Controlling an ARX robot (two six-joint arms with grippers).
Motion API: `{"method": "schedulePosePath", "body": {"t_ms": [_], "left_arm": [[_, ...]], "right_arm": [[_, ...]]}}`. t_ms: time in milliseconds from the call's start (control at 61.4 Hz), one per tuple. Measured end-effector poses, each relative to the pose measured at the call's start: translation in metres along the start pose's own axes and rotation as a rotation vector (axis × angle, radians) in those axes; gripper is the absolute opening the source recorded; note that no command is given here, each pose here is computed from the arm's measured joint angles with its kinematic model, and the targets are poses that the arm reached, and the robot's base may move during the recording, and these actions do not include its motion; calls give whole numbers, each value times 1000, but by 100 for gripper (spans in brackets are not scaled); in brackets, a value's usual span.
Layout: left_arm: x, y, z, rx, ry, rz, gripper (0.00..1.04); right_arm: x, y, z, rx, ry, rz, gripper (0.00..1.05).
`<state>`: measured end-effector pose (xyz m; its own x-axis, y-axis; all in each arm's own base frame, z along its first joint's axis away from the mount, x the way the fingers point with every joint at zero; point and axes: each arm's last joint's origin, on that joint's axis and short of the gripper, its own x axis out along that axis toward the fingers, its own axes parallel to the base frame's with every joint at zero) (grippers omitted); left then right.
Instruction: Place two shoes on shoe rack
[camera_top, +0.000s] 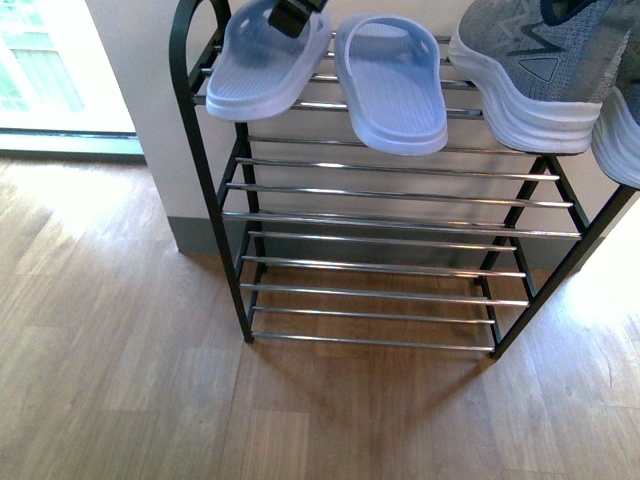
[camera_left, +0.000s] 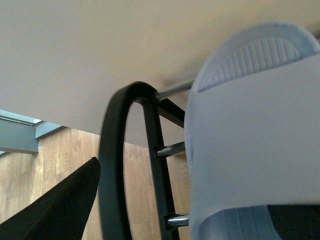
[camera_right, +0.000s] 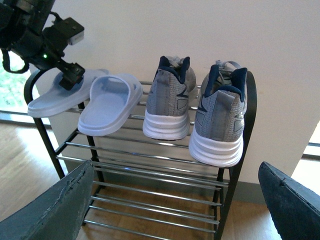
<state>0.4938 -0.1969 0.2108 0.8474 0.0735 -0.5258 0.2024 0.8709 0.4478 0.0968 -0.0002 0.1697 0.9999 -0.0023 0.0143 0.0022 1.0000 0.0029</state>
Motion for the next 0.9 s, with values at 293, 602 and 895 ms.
{"method": "schedulePosePath", "body": {"t_ms": [293, 602, 895], "left_arm": [[-48, 37, 0, -127, -118, -26, 95], [-96, 97, -14, -246, -170, 22, 95], [-123, 105, -20, -272, -242, 3, 95]], "right_arm": [[0, 0, 0, 0, 0, 0, 96], [0, 0, 0, 0, 0, 0, 96], [0, 0, 0, 0, 0, 0, 96]]}}
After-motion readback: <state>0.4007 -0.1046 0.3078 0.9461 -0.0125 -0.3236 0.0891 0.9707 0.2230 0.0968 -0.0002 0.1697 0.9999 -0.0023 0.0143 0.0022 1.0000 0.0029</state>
